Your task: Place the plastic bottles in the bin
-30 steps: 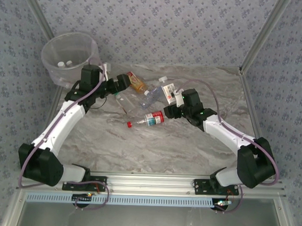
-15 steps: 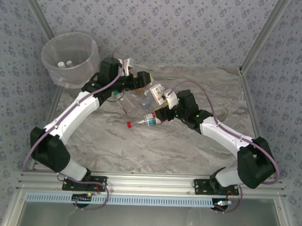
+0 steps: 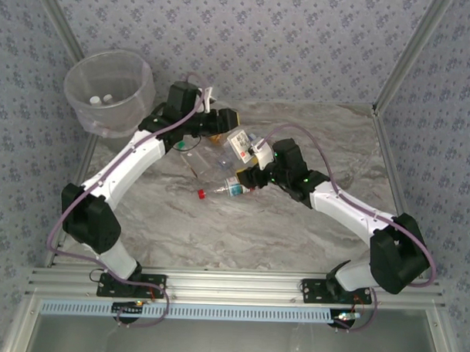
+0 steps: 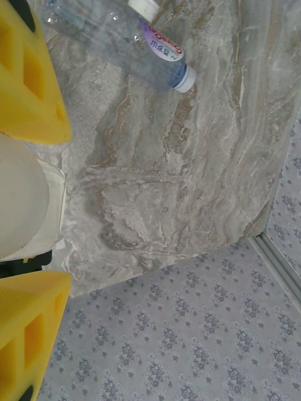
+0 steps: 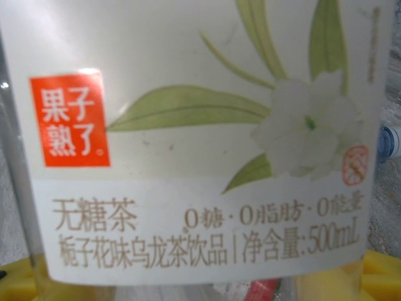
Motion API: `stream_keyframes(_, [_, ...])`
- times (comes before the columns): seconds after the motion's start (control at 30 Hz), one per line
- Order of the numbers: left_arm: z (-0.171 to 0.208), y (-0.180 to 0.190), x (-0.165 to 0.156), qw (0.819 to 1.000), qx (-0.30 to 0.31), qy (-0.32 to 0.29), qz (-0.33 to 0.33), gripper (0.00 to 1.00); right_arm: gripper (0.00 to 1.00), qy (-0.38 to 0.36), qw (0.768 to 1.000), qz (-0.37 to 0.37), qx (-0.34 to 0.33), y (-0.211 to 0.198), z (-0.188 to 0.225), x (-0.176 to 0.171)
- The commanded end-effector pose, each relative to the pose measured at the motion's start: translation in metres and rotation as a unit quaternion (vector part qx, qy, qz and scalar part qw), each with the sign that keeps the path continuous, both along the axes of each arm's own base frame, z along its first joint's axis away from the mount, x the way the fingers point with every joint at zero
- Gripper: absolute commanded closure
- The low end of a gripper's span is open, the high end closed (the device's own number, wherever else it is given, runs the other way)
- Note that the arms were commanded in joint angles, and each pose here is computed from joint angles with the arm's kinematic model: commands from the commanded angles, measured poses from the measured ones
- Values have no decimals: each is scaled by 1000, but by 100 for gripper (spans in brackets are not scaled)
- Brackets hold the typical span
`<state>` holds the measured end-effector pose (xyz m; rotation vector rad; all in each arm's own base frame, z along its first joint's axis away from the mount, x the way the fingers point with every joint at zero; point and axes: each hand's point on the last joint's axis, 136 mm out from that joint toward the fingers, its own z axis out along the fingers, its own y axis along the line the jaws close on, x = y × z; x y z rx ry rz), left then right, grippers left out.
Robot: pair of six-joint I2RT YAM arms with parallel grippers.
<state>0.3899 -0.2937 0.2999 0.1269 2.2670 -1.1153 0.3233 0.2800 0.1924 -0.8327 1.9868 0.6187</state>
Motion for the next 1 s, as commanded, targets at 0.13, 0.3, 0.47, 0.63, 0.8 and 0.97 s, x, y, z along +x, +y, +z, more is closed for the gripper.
stream_keyframes(0.13, [-3,-4,-5,1000,14,6,-19,55,100,-36,999,7,29,12,31,8])
stream_keyframes(0.3, [-4,-5,-2,1000,11,11,-17,71,100,-33,999,21,26,16,29,3])
stream_keyframes(0.47, [-3,-4,-2,1000,9,12,-13,100,95,-27,999,29,31,18,29,-1])
stream_keyframes(0.63, [-4,0,0,1000,13,7,2,100,54,-18,998,39,34,21,26,-4])
stream_keyframes(0.8, [0,-1,-1,1000,3,-7,1,100,25,-19,999,26,30,17,25,-1])
stream_keyframes(0.97, [-3,8,2,1000,15,-4,22,100,0,-23,999,24,21,12,25,-4])
